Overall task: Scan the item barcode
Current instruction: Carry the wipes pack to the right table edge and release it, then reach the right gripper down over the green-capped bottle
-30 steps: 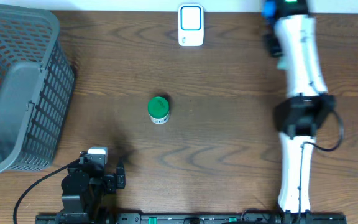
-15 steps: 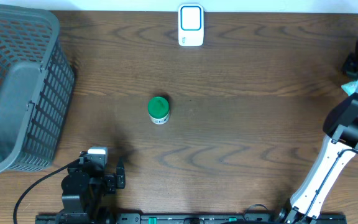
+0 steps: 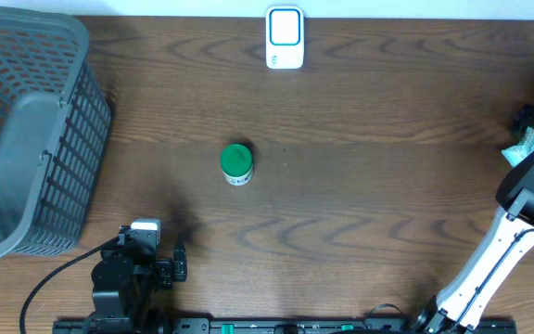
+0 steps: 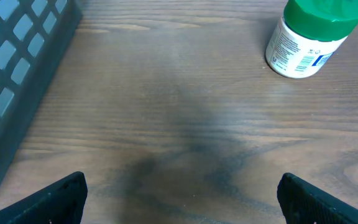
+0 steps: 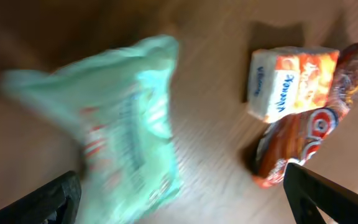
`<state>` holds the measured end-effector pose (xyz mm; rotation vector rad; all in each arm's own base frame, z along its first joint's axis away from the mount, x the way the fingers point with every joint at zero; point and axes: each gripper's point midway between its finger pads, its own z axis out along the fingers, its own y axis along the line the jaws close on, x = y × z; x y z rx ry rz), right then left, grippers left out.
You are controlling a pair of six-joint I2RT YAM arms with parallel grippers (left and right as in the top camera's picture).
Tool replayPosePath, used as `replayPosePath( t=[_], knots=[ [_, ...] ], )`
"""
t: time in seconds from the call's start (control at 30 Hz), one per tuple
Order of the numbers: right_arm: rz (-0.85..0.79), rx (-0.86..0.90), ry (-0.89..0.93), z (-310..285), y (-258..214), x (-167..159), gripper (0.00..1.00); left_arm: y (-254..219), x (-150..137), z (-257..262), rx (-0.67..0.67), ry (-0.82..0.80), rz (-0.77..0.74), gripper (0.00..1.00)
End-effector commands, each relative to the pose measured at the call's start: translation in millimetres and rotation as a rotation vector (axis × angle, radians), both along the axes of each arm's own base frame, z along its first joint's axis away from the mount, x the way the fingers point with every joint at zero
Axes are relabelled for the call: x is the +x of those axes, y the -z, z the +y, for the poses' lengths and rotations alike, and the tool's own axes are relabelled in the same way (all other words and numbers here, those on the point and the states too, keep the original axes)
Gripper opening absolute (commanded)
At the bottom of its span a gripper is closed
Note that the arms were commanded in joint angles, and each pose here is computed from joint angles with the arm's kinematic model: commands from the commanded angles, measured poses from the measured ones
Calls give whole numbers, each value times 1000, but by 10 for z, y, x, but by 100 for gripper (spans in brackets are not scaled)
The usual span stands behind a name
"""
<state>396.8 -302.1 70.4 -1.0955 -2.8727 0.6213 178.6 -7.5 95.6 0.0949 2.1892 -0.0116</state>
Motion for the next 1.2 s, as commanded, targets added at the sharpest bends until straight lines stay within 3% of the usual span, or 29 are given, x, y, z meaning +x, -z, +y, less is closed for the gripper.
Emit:
replayPosePath(
  t=[0.0, 0.17, 0.33, 0.43, 0.57, 0.7, 0.83, 1.17],
  knots=[
    [-299, 188, -62, 565, -692, 367, 99, -10, 0, -4, 2, 5, -3, 98],
    [-418, 540, -192, 1641, -994, 577, 99, -10, 0, -4, 2, 5, -3, 98],
    [-360, 952, -305, 3092, -1118, 580, 99, -9, 0, -4, 2, 5, -3, 98],
    [-296, 1037, -383, 3653, -1126, 495, 99, -10, 0, -4, 2, 5, -3, 98],
    [-180, 1024, -518, 4418, -1074, 294, 99, -9, 0, -4, 2, 5, -3, 98],
    [-124, 832, -570, 4974, -905, 179, 99, -9, -1, -5, 2, 6, -3, 98],
    [-145, 625, -655, 5443, -805, 65, 99, -10, 0, -4, 2, 5, -3, 98],
    [-235, 490, -740, 6202, -780, -213, 99, -9, 0, -4, 2, 5, -3, 98]
  ],
)
